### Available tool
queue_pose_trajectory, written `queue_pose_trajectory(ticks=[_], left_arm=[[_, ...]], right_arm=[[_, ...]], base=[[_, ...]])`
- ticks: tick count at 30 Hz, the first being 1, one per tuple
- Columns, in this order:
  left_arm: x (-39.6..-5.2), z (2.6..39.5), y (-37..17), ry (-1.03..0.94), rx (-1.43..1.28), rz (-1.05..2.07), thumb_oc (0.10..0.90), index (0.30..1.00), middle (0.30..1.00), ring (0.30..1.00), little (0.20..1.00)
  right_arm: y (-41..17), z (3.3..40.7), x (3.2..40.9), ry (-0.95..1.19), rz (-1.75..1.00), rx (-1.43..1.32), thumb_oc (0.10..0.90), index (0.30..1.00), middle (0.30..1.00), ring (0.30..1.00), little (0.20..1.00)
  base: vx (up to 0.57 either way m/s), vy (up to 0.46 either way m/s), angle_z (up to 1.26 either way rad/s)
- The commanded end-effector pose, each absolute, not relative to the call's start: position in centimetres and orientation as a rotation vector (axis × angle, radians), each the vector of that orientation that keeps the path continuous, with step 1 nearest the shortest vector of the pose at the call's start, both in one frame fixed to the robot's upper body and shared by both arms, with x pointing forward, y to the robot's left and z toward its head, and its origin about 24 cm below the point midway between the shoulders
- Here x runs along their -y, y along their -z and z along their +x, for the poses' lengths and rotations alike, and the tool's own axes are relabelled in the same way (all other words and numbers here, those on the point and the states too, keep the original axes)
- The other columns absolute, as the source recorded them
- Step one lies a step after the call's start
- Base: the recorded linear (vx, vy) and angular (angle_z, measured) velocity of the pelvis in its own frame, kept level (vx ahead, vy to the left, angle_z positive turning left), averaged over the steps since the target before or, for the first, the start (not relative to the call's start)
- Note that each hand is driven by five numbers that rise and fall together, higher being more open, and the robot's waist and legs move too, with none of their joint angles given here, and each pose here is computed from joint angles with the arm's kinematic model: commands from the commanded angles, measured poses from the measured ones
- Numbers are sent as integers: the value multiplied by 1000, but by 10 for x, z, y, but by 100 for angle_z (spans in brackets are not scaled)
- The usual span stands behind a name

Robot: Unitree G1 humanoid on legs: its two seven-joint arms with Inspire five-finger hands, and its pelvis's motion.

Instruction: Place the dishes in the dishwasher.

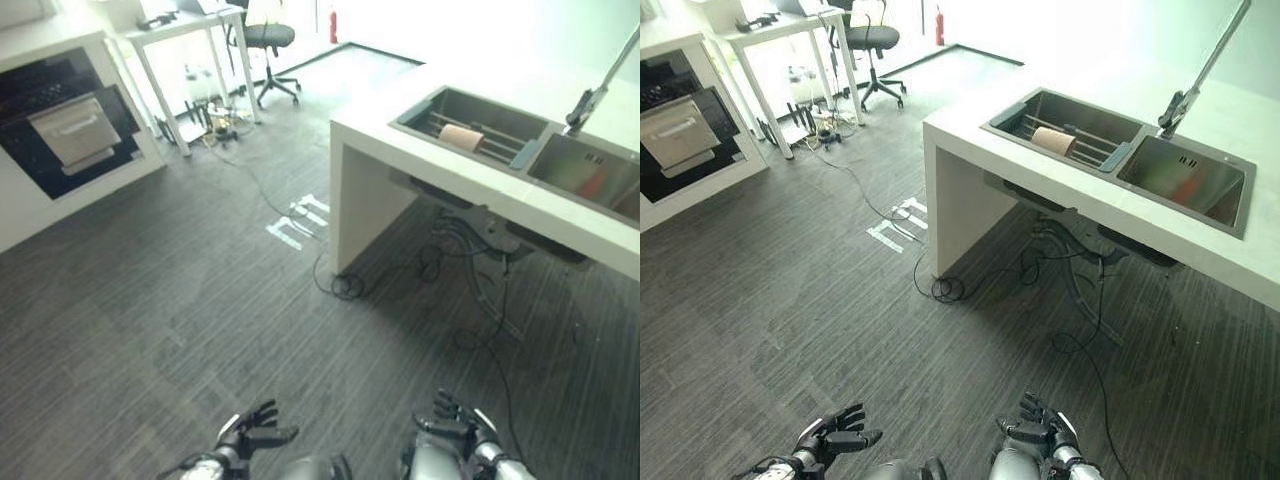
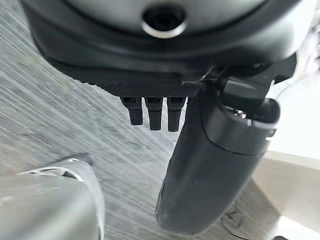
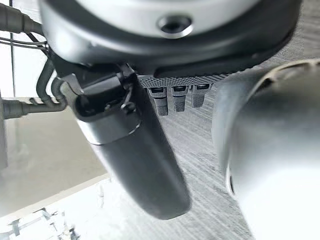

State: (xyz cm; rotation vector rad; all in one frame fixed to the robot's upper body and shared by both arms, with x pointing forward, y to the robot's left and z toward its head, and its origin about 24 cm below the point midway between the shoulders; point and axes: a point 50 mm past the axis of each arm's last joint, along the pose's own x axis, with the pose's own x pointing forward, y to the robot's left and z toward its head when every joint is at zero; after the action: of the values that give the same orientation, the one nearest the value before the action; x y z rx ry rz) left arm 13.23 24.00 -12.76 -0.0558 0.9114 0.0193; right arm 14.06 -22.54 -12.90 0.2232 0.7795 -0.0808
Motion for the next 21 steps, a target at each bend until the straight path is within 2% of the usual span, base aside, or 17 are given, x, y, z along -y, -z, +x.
queue_pose_trajectory(ticks=[1,6,10,12,16,21], left_arm=[[-238,153,115,7,-799,0,800,900,900,900,900],[-242,140,125,-19,-872,38,800,900,900,900,900],[-232,116,144,-118,-971,-27,800,900,900,900,900],[-229,122,144,-125,-961,-63,800,900,900,900,900],[-224,126,145,-125,-951,-62,800,900,900,900,900],[-222,121,147,-150,-955,-83,800,900,900,900,900]], right_arm=[[113,163,238,78,189,-670,800,900,900,900,900],[124,148,236,117,218,-733,800,900,900,900,900],[131,140,242,82,151,-821,800,900,900,900,900],[130,135,251,67,107,-832,800,900,900,900,900],[131,137,251,86,124,-826,800,900,900,900,900],[135,132,249,92,116,-849,800,900,900,900,900]], base=[[272,-305,-5],[497,-433,0],[549,-343,-47],[446,-260,-85],[229,19,-33],[247,194,-51]])
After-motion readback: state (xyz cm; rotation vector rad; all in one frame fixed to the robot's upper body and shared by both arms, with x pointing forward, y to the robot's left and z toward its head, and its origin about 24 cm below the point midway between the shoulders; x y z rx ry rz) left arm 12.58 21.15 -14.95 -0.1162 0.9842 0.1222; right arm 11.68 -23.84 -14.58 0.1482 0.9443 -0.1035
